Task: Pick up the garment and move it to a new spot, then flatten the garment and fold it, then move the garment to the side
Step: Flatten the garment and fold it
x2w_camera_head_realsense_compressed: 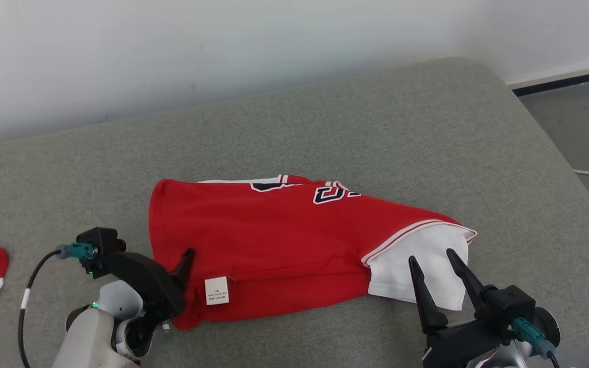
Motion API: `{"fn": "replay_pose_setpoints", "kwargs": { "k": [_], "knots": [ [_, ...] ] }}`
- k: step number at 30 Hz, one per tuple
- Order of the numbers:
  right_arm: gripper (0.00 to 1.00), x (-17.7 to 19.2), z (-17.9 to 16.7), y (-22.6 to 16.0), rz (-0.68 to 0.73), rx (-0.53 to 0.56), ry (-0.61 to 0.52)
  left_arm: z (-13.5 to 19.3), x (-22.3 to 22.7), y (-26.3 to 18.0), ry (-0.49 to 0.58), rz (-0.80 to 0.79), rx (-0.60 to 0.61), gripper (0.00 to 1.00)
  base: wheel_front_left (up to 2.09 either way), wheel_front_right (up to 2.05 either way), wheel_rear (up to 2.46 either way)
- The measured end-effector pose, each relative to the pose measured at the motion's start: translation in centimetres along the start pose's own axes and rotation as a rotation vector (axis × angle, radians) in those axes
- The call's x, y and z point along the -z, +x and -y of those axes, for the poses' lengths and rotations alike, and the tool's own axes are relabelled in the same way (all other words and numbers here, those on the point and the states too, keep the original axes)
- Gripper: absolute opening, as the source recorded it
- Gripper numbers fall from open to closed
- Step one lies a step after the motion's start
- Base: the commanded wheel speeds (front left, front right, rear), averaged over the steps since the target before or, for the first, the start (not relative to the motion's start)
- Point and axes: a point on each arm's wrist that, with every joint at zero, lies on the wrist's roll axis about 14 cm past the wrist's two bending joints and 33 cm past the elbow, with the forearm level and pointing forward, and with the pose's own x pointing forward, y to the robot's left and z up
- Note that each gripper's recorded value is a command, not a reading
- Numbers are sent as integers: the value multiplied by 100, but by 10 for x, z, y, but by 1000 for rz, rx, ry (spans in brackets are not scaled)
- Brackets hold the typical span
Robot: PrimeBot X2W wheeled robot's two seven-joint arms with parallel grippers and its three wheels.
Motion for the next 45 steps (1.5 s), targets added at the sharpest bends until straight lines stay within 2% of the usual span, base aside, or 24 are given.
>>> {"fn": "replay_pose_setpoints", "kwargs": {
  "k": [7, 8, 9, 13, 24, 29, 33, 34, 35, 36, 45],
  "knots": [
    [100, 9, 12, 3, -22, 35, 3, 10, 14, 22, -8, -94, 39, 100, 0, 0, 0],
    [100, 9, 13, 3, -23, 38, 3, 11, 12, 25, -7, -89, 41, 77, 0, 0, 0],
    [100, 9, 14, 4, -23, 40, 4, 11, 11, 27, -1, -78, 40, 0, 0, 0, 0],
    [100, 11, 16, 5, -26, 48, 4, 10, -4, 34, 38, 8, 28, 0, 0, 0, 0],
    [100, 13, 22, 9, -35, 64, -5, 30, -99, 46, 225, 368, 74, 0, 0, 0, 0],
    [100, 17, 24, 8, -47, 68, -9, 37, -128, 47, 316, 463, 89, 0, 0, 0, 0],
    [100, 20, 20, 10, -59, 57, -7, 35, -134, 50, 381, 478, 77, 0, 0, 0, 0],
    [100, 21, 19, 11, -62, 53, -4, 31, -131, 51, 381, 465, 69, 33, 0, 0, 0],
    [100, 22, 18, 12, -63, 50, -2, 27, -125, 53, 380, 437, 58, 74, 0, 0, 0],
    [100, 23, 17, 12, -65, 46, -1, 21, -118, 55, 376, 405, 45, 100, 0, 0, 0],
    [100, 23, 6, 17, -64, 13, 13, -17, -101, 41, 354, 349, -45, 100, 0, 0, 0]
  ]
}}
